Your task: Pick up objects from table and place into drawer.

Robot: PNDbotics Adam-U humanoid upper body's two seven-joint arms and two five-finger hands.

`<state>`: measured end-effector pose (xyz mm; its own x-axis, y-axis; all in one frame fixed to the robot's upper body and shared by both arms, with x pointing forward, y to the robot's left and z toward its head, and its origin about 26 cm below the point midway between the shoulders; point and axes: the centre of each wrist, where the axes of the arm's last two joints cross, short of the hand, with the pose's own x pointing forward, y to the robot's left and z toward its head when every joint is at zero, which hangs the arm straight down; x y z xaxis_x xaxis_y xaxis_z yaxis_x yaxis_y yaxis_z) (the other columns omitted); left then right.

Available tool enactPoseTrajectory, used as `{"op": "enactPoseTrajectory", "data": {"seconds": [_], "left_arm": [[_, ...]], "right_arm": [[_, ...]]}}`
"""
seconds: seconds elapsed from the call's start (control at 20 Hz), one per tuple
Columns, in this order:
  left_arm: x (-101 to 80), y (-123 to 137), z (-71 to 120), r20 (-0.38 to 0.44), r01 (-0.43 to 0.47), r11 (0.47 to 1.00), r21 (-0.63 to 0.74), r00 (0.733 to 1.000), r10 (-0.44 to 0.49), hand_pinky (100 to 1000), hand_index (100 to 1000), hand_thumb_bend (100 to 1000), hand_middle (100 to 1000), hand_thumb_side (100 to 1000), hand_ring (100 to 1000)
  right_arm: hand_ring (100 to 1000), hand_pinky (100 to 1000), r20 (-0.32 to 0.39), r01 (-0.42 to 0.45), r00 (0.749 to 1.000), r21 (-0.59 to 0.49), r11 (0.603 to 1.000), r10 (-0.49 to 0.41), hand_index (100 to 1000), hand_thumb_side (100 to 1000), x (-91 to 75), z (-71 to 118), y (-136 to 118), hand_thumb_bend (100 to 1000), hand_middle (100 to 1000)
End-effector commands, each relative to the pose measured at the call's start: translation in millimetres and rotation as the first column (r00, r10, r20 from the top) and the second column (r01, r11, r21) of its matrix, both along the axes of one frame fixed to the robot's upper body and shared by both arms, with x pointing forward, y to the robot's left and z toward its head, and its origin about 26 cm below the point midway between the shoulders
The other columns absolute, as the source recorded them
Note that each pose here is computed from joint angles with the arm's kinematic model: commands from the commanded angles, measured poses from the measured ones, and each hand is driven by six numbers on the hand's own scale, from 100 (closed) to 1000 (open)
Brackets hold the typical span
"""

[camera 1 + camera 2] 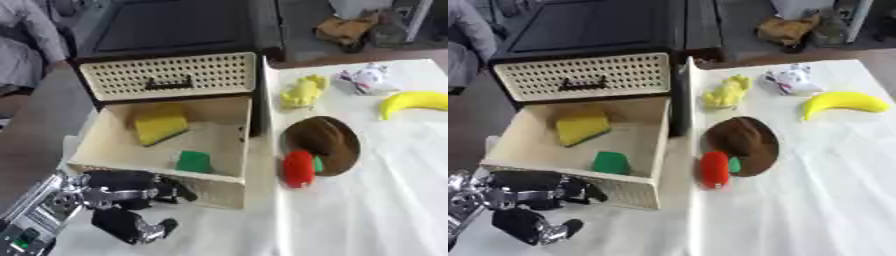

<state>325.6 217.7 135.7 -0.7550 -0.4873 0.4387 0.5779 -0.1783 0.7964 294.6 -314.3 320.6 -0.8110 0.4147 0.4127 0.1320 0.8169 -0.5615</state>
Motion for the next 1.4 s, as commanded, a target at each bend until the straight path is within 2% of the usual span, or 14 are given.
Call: {"op": "enactPoseTrajectory", "data": {"seconds": [0.05,0.4,0.75,0.9,1.15,1.4], "left_arm": [[1.1,-5.7,11.4,-0.001,0.057,0.997,-0.042,0.998,-0.057,100,1000,100,905,821,110],[6.0,-19.8,22.8,-0.037,0.089,0.988,-0.129,0.995,-0.095,100,1000,100,901,824,100],[16.7,-16.9,20.0,-0.05,0.049,0.992,-0.117,0.997,-0.055,100,1000,100,911,813,100],[21.2,-12.0,16.3,-0.037,0.033,0.995,-0.097,0.999,-0.037,100,1000,100,917,806,102],[25.3,-5.9,15.8,0.035,0.018,0.995,-0.099,0.999,-0.014,100,1000,100,927,769,103],[27.3,-7.1,12.2,0.048,0.029,0.994,-0.11,0.999,-0.024,100,1000,100,925,776,100]], "right_arm": [[792,646,0.029,0.009,1.0,-0.013,1.0,-0.009,669,987,-5.0,8.5,-0.6,529,588],[793,647,0.021,0.009,1.0,-0.013,1.0,-0.009,668,984,-4.6,7.7,-0.2,528,589],[794,648,0.029,0.002,1.0,-0.007,1.0,-0.002,669,986,-4.7,9.1,0.4,527,589],[794,648,0.028,0.003,1.0,-0.004,1.0,-0.003,669,986,-4.7,8.9,0.1,526,590],[794,647,0.023,0.007,1.0,-0.003,1.0,-0.007,669,984,-4.7,7.7,-0.5,526,589],[794,647,0.02,0.003,1.0,-0.007,1.0,-0.003,669,985,-4.4,7.7,0.2,526,589]]}}
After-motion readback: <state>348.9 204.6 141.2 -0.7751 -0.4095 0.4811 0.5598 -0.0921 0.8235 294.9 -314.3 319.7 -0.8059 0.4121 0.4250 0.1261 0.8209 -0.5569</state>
